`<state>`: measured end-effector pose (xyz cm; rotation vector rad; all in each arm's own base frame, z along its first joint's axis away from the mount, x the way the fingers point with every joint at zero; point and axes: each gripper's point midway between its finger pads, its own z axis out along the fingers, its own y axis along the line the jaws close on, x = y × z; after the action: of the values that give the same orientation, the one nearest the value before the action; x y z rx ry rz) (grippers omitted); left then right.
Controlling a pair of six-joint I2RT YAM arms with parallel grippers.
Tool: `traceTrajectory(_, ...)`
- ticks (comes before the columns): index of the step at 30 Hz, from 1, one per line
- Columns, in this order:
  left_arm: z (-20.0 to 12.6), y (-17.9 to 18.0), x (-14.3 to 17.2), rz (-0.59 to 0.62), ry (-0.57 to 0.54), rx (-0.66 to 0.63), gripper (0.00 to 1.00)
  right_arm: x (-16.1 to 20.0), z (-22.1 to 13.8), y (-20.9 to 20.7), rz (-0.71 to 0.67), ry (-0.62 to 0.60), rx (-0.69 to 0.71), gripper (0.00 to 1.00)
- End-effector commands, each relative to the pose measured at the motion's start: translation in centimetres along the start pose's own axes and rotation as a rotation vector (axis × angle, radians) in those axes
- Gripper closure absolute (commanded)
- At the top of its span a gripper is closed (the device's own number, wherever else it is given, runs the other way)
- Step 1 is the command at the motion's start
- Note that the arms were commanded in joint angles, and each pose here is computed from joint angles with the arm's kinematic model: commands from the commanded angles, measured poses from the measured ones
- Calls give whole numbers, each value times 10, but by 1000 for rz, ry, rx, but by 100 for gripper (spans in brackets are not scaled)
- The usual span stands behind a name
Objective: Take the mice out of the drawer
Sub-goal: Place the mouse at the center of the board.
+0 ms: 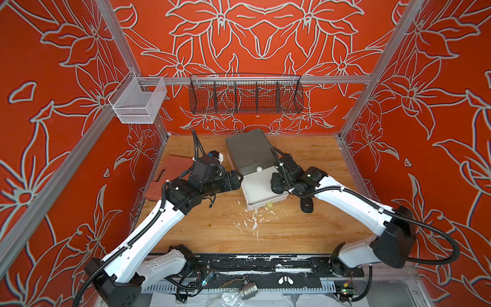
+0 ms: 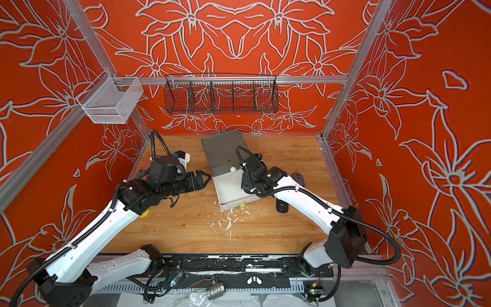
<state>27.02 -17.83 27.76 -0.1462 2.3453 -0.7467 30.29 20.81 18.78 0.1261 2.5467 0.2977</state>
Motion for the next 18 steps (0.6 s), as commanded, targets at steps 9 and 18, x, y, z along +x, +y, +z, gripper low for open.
traceTrajectory(9,14,-23,6,30,79,70,12,16,-18,-92,-98,124,90,37)
traceTrajectory(18,21,-47,16,87,141,137,12,38,-14,-171,5,192,231,37)
